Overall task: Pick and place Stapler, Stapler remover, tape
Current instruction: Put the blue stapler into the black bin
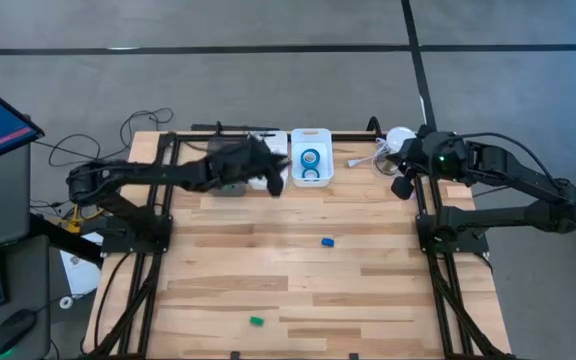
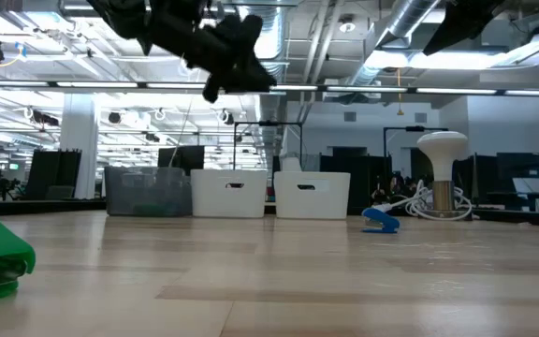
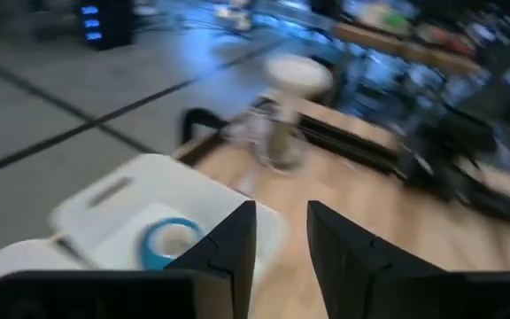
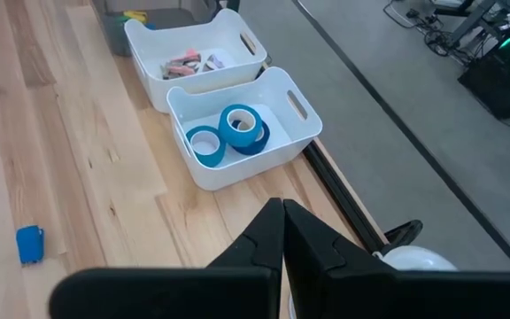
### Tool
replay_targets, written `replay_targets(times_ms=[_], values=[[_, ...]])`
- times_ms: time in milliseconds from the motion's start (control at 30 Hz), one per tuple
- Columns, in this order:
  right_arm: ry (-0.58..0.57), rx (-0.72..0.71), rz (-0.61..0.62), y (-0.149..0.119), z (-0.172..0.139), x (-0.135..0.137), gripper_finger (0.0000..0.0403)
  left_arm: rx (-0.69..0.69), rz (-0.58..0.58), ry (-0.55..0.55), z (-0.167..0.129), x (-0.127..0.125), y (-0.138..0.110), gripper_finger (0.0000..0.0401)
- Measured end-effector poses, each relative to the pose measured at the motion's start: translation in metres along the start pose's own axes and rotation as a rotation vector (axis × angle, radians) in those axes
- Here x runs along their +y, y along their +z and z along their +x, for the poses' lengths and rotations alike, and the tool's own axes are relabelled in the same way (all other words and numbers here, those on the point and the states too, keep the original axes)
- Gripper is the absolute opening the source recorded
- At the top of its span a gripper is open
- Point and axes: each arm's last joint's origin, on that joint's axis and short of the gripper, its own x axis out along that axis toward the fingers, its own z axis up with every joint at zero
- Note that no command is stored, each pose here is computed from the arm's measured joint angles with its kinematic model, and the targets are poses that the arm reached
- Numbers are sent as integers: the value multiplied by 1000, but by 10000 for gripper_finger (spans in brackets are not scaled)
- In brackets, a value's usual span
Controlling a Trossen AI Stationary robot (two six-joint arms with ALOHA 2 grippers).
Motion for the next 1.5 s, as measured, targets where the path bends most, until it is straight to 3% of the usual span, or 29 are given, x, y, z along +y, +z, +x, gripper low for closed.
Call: replay_targets(times_ms=[167,367,600,733,1033,1400,1500], values=[[0,-4,3,0,-1,0,1,13,116,-127,-10,-40,-9,95],[0,-6,5,0,-1,0,1,-86,60,-253,-22,-74,-7,95],[-1,-17,9,1,-1,0,1,-178,30,-294,-19,-92,6,94],[-1,-16,9,1,-1,0,1,-173,83,-311,-6,-107,11,84],[1,-8,5,0,-1,0,1,112,240,-329,31,-129,-2,57],[4,8,-1,-2,-1,0,1,402,333,-299,25,-125,-29,40],[45,10,1,-2,-1,1,1,422,346,-310,21,-130,-33,38]])
